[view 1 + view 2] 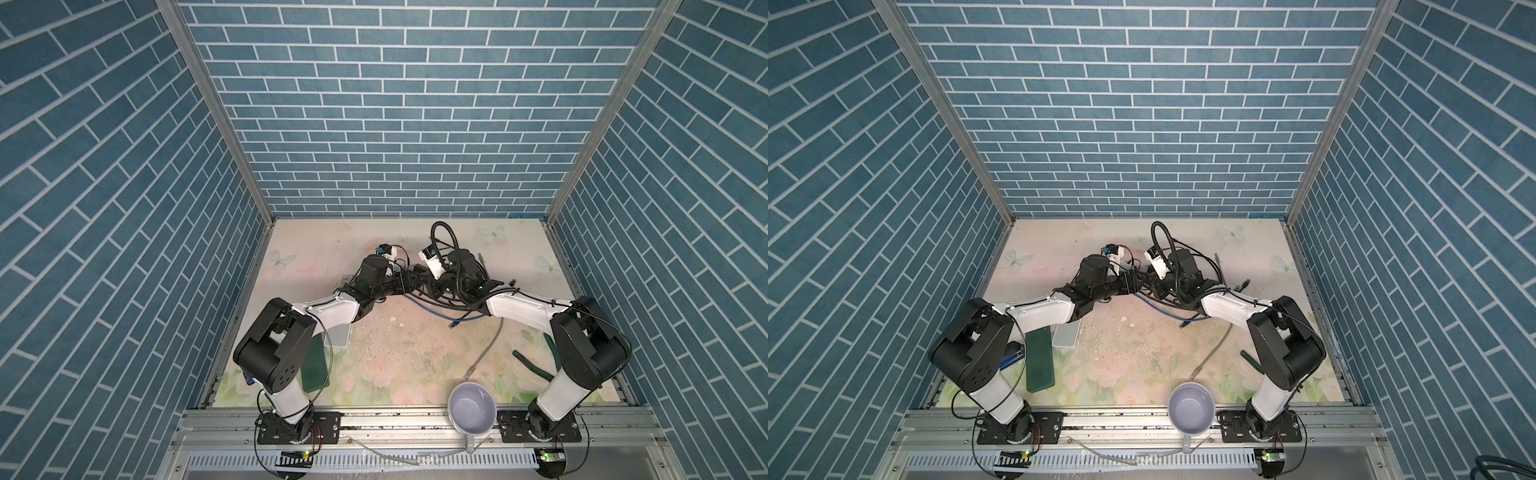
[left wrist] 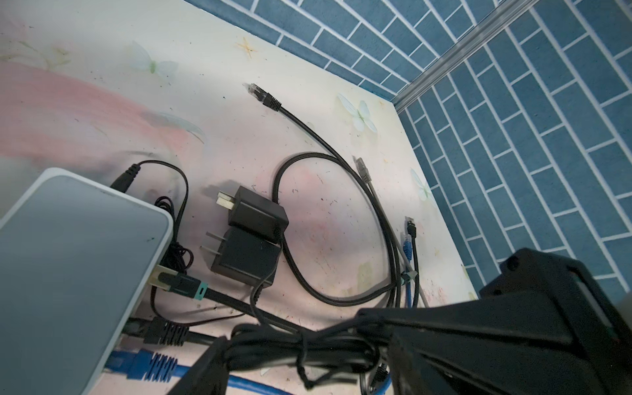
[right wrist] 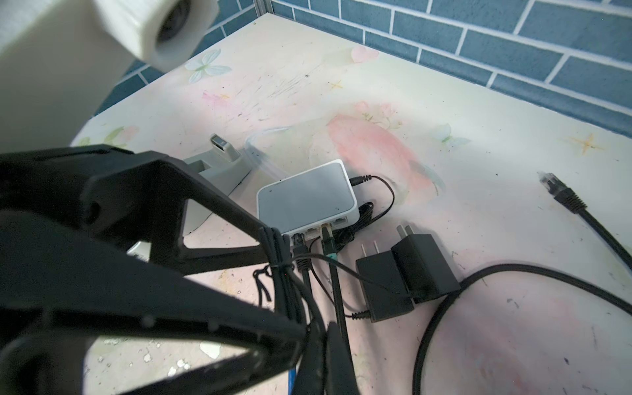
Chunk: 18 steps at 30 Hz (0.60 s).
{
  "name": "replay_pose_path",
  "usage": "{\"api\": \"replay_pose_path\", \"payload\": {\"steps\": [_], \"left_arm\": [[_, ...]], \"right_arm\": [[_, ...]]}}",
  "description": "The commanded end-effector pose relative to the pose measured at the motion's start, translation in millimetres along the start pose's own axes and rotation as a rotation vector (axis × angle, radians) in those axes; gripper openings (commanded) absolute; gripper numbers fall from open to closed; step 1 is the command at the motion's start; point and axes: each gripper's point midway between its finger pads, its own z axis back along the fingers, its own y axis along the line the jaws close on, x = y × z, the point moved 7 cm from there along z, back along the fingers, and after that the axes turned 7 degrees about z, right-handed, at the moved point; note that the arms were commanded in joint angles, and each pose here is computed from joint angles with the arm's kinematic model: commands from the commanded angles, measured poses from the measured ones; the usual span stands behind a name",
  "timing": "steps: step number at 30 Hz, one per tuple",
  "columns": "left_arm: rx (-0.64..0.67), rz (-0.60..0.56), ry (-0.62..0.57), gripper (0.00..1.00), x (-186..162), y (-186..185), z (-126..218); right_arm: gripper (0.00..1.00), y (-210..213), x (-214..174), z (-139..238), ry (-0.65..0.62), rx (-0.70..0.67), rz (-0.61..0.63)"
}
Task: Insert the plug into the switch port
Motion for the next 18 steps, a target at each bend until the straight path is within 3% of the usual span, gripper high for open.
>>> {"api": "replay_pose_path", "payload": {"steps": [1, 11, 18], "left_arm": [[-0.006, 0.007, -0.008, 0.67, 8, -5, -7], [-0.028, -0.007, 0.011, 0.21, 10, -6, -22], [-0.034, -0.015, 0.005, 0.08, 10, -6, -22]], "right_arm": [[0.00, 13, 11, 7, -0.073, 0.063, 0.057], [0.00, 23, 7, 1, -0.061, 0.124, 0.054], [0.00, 21, -1, -6, -0.022, 0.113, 0.001]]}}
